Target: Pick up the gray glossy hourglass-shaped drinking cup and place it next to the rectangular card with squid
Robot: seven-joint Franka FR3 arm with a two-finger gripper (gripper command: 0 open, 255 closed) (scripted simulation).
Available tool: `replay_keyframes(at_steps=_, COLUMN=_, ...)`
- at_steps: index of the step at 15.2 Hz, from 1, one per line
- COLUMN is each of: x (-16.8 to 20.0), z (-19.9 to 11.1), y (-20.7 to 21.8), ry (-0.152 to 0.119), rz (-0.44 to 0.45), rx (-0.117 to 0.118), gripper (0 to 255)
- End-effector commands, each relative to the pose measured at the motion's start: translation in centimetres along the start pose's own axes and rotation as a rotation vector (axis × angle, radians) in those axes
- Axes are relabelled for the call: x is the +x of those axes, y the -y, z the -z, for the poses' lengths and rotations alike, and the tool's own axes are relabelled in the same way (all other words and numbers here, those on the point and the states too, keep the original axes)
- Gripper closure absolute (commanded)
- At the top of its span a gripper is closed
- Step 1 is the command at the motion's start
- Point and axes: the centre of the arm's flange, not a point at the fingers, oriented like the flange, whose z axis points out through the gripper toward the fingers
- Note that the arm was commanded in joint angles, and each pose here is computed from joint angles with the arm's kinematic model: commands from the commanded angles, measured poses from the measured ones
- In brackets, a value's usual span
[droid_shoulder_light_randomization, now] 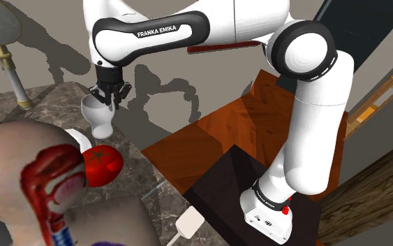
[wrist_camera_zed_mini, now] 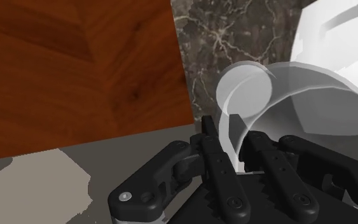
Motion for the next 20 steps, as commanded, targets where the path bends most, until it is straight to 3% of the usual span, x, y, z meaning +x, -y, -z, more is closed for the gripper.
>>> replay_keyframes(at_steps=1, x=0.0, z=1.1, y=-0.1, ry=0.0, rz=0.0, rx=0.0, gripper=255)
replay_keyframes(at_steps=20, x=-0.1, z=11.1, y=-0.4, ry=0.0, rz=0.0, rx=0.0, gripper=255)
